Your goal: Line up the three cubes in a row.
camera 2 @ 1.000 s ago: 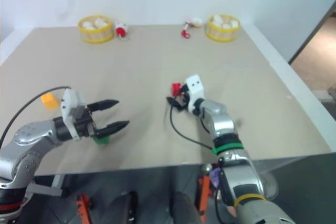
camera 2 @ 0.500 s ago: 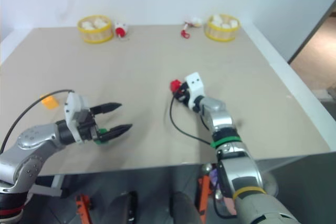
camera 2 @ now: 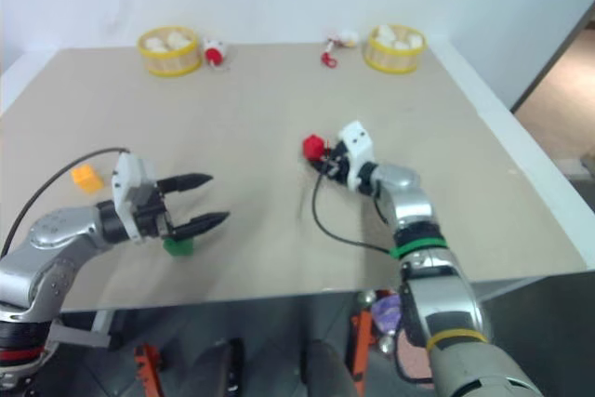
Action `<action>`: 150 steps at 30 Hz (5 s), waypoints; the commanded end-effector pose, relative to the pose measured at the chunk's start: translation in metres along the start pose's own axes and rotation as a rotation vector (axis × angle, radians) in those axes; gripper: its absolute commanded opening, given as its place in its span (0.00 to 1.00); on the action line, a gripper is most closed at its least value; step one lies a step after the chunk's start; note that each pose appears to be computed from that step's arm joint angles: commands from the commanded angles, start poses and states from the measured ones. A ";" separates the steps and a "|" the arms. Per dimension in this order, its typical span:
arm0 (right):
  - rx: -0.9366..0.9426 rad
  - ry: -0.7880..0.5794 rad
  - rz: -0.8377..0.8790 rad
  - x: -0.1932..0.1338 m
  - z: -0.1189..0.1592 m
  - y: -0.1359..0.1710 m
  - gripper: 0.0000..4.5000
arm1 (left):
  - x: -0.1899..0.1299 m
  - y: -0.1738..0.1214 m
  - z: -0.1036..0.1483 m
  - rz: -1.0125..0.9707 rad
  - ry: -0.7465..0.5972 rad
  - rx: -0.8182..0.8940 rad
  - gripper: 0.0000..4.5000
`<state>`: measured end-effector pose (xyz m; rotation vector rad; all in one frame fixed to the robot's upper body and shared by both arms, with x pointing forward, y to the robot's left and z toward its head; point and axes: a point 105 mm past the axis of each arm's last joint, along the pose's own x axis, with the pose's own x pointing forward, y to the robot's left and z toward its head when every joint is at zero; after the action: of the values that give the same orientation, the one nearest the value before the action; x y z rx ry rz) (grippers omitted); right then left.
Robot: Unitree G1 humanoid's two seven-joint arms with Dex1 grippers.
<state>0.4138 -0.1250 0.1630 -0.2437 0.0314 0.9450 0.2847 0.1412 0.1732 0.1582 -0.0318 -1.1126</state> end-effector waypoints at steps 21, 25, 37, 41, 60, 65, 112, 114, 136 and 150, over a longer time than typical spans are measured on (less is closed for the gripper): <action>-0.182 0.133 0.654 -0.014 -0.016 0.072 0.26 | -0.020 -0.018 0.032 -0.226 -0.075 0.001 1.00; -0.217 0.164 0.642 -0.014 -0.026 0.072 0.26 | -0.025 -0.022 0.031 -0.203 -0.072 -0.011 1.00; -0.269 0.250 0.607 -0.028 -0.034 0.054 0.26 | -0.032 -0.022 0.024 -0.149 -0.063 -0.028 1.00; -0.267 0.254 0.588 -0.031 -0.032 0.048 0.26 | -0.029 -0.022 0.024 -0.149 -0.074 -0.032 1.00; -0.269 0.292 0.564 -0.018 -0.039 0.046 0.86 | -0.025 -0.025 0.028 -0.134 -0.104 -0.024 1.00; -0.263 0.277 0.580 -0.020 -0.034 0.046 1.00 | -0.026 -0.027 0.028 -0.128 -0.106 -0.026 1.00; -0.162 -0.066 0.732 -0.057 0.083 0.087 1.00 | -0.094 -0.003 -0.066 0.088 0.172 -0.027 1.00; -0.157 -0.072 0.724 -0.058 0.085 0.087 1.00 | -0.092 0.002 -0.067 0.077 0.172 -0.026 1.00; -0.154 -0.070 0.686 -0.066 0.085 0.091 1.00 | -0.064 0.010 -0.087 -0.103 0.226 -0.043 0.81; -0.157 -0.070 0.674 -0.064 0.084 0.088 1.00 | -0.057 0.021 -0.088 -0.053 0.178 -0.024 0.29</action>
<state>0.2998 -0.1059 0.2251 -0.3337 0.0212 1.6356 0.2864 0.2121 0.0929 0.2314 0.1537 -1.1478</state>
